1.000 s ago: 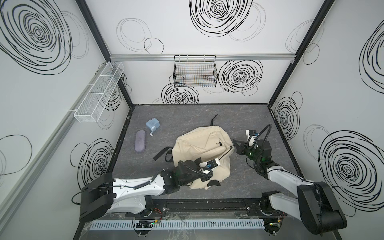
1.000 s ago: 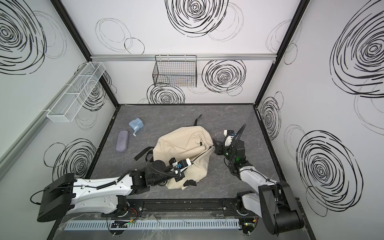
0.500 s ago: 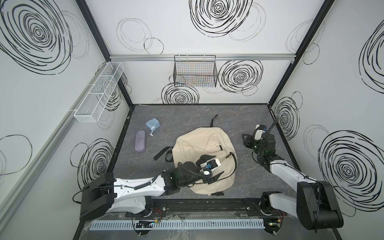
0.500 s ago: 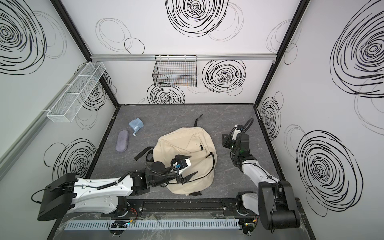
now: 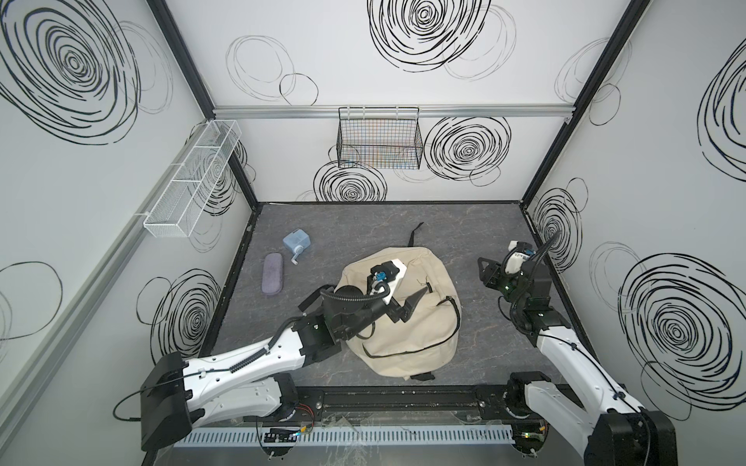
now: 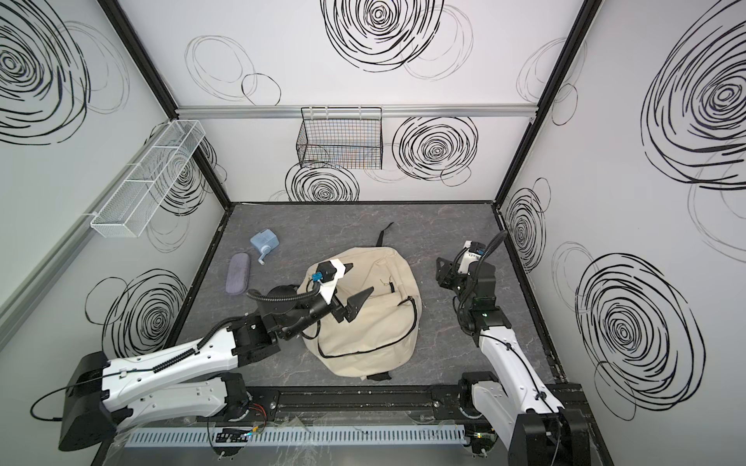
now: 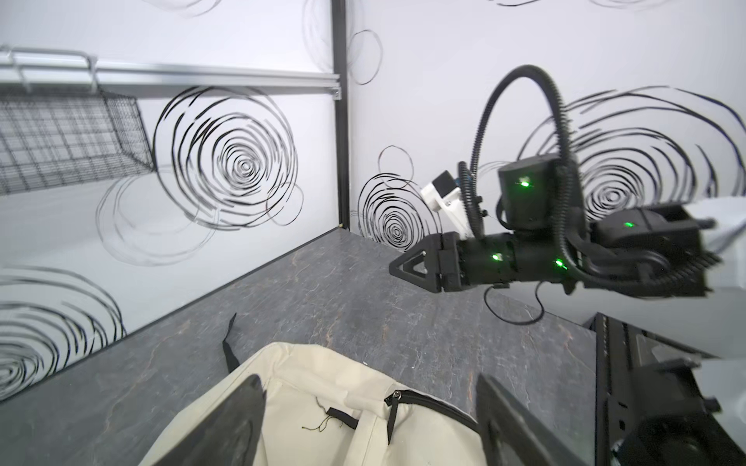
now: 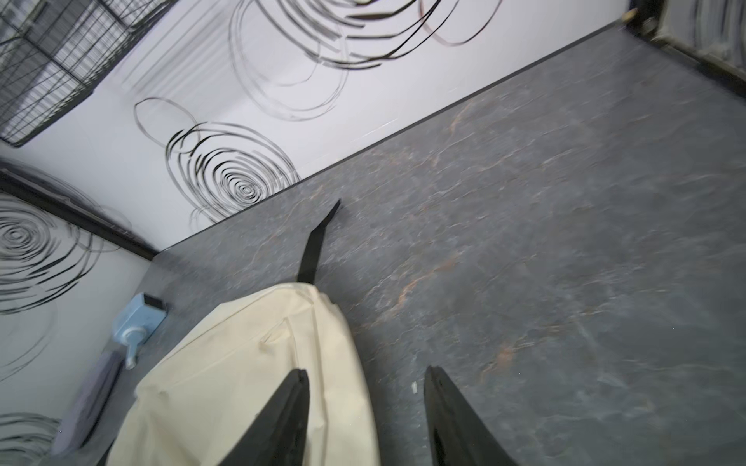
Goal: Pack books, pencil case, and school supplies into a backpack
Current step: Zip the student bag at the center of the table.
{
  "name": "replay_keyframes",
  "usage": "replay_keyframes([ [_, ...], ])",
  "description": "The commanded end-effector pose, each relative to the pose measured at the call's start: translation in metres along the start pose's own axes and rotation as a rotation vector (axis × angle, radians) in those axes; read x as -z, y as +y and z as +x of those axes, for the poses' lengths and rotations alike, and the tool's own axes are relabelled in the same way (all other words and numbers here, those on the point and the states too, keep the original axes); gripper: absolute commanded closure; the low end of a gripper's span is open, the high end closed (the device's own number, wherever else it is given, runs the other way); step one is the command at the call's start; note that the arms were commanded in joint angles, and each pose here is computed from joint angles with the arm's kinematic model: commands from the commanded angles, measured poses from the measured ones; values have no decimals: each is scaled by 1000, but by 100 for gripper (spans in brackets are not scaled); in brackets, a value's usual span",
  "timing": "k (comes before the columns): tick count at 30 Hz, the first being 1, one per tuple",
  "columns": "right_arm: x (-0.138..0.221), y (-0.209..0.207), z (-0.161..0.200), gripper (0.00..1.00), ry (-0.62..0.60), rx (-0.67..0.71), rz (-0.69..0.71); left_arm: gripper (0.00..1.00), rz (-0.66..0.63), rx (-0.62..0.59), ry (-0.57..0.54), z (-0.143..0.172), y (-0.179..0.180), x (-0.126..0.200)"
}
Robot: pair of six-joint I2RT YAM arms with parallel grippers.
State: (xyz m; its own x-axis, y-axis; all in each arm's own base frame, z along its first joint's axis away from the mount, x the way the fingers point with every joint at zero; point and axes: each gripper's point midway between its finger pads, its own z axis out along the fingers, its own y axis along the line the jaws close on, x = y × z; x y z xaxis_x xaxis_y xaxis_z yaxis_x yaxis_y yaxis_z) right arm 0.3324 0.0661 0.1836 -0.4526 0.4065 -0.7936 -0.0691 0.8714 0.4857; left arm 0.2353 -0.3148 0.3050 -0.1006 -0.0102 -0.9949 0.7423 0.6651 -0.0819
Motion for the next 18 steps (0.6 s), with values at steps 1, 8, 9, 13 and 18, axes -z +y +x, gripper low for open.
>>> replay_keyframes([
  [1,-10,43,26,51,109,73,-96,20,-75,157,206,56,22,-19],
  [8,-34,72,83,56,321,-29,-166,28,-82,384,449,94,58,-54],
  [9,-36,69,88,56,350,-29,-147,33,-84,426,491,98,63,-58],
  [13,-37,56,112,57,459,6,-99,41,-86,542,586,114,69,-73],
  [18,-28,48,144,58,520,16,-118,39,-113,600,618,133,61,-91],
])
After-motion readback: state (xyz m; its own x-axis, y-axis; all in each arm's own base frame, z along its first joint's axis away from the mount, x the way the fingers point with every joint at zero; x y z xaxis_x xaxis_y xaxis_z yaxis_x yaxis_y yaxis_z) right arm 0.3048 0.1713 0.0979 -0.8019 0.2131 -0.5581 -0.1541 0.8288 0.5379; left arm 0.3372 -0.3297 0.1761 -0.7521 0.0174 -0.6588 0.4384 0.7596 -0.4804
